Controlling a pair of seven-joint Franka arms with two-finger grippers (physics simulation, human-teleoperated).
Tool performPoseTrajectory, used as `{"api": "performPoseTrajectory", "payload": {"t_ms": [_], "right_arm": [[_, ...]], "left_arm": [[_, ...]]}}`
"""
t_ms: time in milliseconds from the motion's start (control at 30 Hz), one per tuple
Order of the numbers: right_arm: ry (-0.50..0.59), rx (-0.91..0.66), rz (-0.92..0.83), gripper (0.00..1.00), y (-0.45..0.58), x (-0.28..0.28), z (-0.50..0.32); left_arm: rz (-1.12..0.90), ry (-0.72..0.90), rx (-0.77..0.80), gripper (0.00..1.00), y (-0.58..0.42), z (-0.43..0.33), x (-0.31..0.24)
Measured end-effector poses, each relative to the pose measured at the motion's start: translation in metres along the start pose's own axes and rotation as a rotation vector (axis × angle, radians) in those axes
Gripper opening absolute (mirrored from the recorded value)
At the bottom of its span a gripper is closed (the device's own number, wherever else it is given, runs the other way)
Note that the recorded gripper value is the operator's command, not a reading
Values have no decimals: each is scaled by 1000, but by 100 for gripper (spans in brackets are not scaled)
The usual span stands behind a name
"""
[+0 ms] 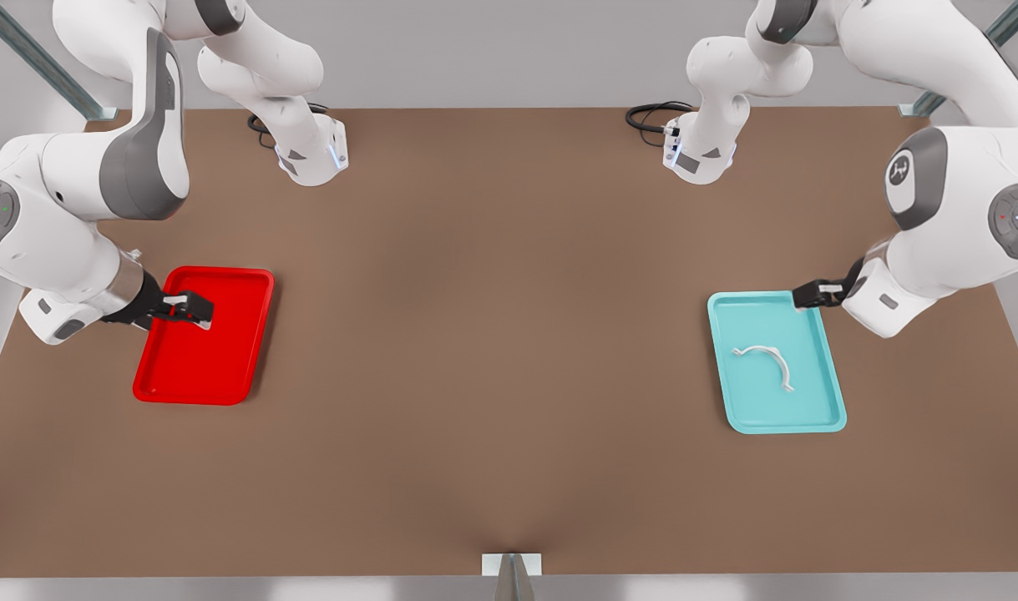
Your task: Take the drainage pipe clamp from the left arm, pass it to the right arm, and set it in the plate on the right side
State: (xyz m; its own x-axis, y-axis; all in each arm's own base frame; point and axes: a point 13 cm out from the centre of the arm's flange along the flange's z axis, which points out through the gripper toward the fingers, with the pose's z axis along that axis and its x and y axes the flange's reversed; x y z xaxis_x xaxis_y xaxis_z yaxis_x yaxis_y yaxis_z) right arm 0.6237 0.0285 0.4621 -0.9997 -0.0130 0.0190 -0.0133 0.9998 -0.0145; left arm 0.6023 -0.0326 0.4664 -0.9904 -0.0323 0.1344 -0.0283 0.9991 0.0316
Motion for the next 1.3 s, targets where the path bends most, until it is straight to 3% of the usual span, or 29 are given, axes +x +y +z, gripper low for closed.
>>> {"api": "performPoseTrajectory", "payload": {"t_ms": [100,200,433,667,833,900,933,1300], "right_arm": [[-3,0,6,100,-2,-1,0],[-4,0,9,100,-2,-1,0],[-6,0,14,100,-3,-1,0],[-6,0,17,100,-3,-2,-1],[-6,0,18,100,-3,-2,-1],[-7,0,19,100,-3,-2,-1],[-7,0,19,100,-3,-2,-1],[-10,0,19,100,-1,-2,-2]], "left_arm": [[-11,49,-25,100,28,43,-12],[-113,143,6,100,93,170,-12],[-186,32,62,100,112,345,-22],[-194,-118,48,100,128,379,-58],[-166,-148,32,92,136,394,-67],[-154,-150,28,65,137,399,-67],[-148,-150,26,63,136,401,-67],[-98,-128,22,58,134,415,-58]]}}
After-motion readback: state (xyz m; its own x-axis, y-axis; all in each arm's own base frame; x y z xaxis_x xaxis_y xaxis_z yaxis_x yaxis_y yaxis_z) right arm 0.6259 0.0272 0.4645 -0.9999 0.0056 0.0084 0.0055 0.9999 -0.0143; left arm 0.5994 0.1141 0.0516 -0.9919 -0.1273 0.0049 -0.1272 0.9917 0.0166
